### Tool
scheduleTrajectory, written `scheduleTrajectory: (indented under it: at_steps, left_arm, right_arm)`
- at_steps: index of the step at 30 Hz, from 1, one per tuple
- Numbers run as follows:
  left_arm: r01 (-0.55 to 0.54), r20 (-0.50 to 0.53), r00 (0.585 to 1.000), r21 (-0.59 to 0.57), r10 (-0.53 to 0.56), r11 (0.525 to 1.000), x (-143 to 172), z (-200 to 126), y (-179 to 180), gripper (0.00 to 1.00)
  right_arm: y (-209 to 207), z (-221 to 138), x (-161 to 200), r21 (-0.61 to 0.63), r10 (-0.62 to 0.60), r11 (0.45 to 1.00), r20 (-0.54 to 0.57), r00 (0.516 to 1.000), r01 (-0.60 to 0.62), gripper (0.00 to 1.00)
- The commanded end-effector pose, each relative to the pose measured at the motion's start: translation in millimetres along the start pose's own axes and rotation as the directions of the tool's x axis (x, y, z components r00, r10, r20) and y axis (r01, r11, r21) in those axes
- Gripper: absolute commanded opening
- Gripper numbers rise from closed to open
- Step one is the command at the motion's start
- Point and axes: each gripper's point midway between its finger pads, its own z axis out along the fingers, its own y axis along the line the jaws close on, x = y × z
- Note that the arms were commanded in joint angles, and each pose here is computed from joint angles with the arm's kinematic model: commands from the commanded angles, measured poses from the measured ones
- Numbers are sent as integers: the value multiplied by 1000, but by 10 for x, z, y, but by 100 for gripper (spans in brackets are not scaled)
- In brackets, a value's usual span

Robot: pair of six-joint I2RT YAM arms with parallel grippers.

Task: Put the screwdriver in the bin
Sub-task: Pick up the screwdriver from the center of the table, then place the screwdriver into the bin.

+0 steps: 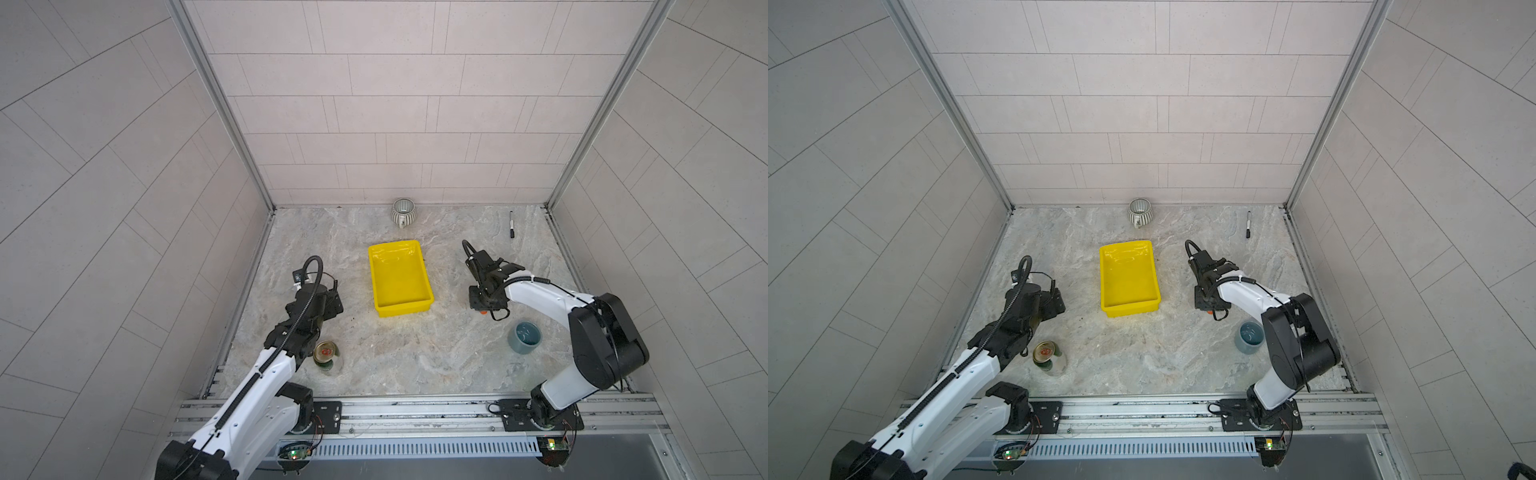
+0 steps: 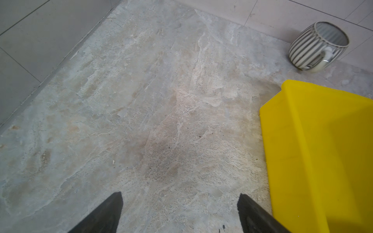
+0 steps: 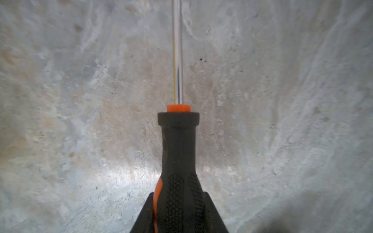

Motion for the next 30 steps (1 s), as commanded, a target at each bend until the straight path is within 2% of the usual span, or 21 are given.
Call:
scheduleTrajectory:
  at_steps: [1, 4, 9, 13, 17, 22, 30]
  left_arm:
    - [-20, -8, 1000, 35, 21, 999, 15, 34, -75, 94]
    - [-23, -19, 1000, 2, 23, 1000, 28, 50, -26, 93]
    - [-17, -18, 1000, -21, 17, 1000, 28, 43, 16, 93]
    - [-5, -1, 1000, -59, 5, 998, 17, 14, 102, 93]
    - [-1, 2, 1000, -65, 1, 998, 18, -1, 120, 93]
    - [-1, -2, 1000, -63, 1, 998, 19, 15, 107, 93]
    - [-5, -8, 1000, -75, 5, 997, 19, 25, 120, 93]
  right_arm:
    - [41, -434, -191, 21, -27, 999, 103, 994, 25, 5]
    - [328, -711, -316, -12, -64, 998, 171, 983, 67, 5]
    - [1276, -992, -486, -145, -121, 976, 249, 961, 161, 6]
    - [1916, -974, -481, -144, -191, 963, 233, 954, 228, 7]
    - [2411, -762, -397, -214, -187, 951, 173, 967, 222, 7]
    - [2664, -572, -321, -276, -130, 947, 138, 982, 164, 7]
    - [2740, -345, -258, -275, -108, 952, 106, 988, 134, 8]
